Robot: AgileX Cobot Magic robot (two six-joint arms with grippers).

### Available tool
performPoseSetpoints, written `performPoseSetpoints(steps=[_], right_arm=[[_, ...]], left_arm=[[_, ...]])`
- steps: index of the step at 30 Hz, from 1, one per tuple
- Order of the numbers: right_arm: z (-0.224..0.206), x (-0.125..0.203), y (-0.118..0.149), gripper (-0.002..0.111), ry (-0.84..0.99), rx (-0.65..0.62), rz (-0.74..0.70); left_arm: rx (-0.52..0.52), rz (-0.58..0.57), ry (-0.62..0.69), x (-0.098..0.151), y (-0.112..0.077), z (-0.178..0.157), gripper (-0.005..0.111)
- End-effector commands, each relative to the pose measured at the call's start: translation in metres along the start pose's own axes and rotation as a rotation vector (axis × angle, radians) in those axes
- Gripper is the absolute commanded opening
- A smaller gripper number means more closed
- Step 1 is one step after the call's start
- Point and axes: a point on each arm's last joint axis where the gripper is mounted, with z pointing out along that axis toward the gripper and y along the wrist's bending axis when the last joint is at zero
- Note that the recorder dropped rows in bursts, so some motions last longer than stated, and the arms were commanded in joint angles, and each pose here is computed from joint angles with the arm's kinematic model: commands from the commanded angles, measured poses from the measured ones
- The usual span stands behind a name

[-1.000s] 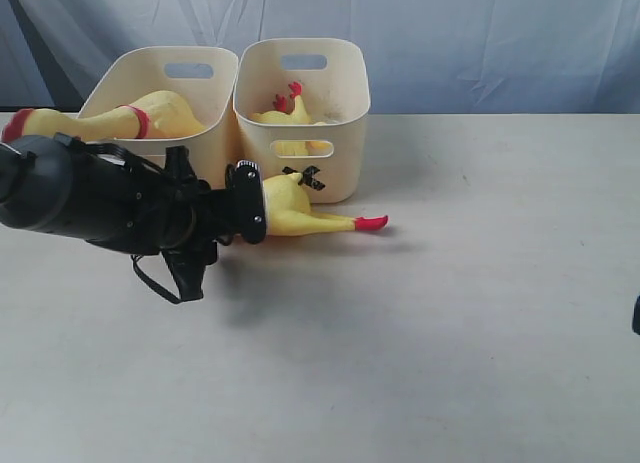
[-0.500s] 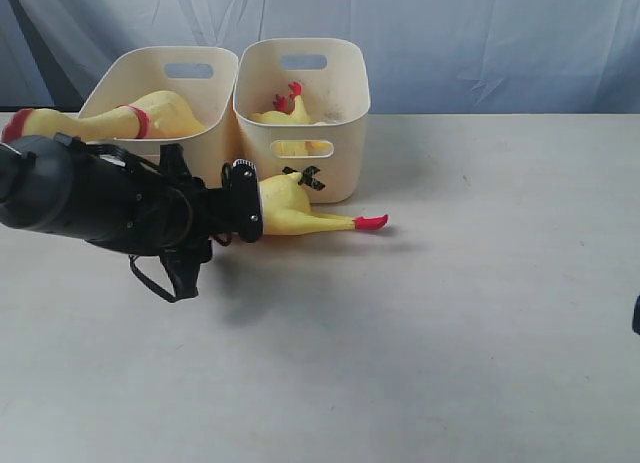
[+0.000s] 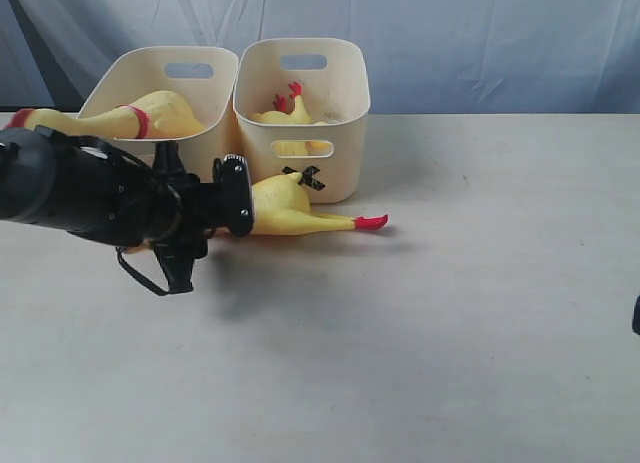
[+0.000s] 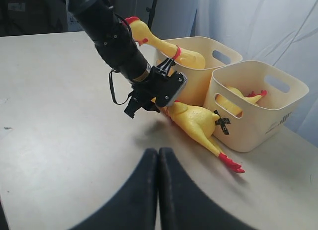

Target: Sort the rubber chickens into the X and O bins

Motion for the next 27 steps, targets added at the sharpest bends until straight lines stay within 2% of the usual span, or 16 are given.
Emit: performPoseSetpoints(steps=[1,12,20,27], right_arm=[[0.000,0.001,0.000,0.000,-0.001,0.007,0.001],[0.000,0.001,0.000,0.000,0.002,0.005,0.001],[0.000,0.001,0.000,0.000,0.002,0.005,0.001],[0.000,0.001,0.000,0.000,0.002,0.005,0.001]], left_arm=[[0.004,0.005,-0.015,0.004,0.002,0.002,0.052],[0.031,-0.011,-0.060,0.016,0.008,0.007,0.052],[0.064,0.014,-0.025,0.018,-0.002,0.026,0.052],[0.029,-0.011,-0.036,0.012,0.010,0.028,0.052]])
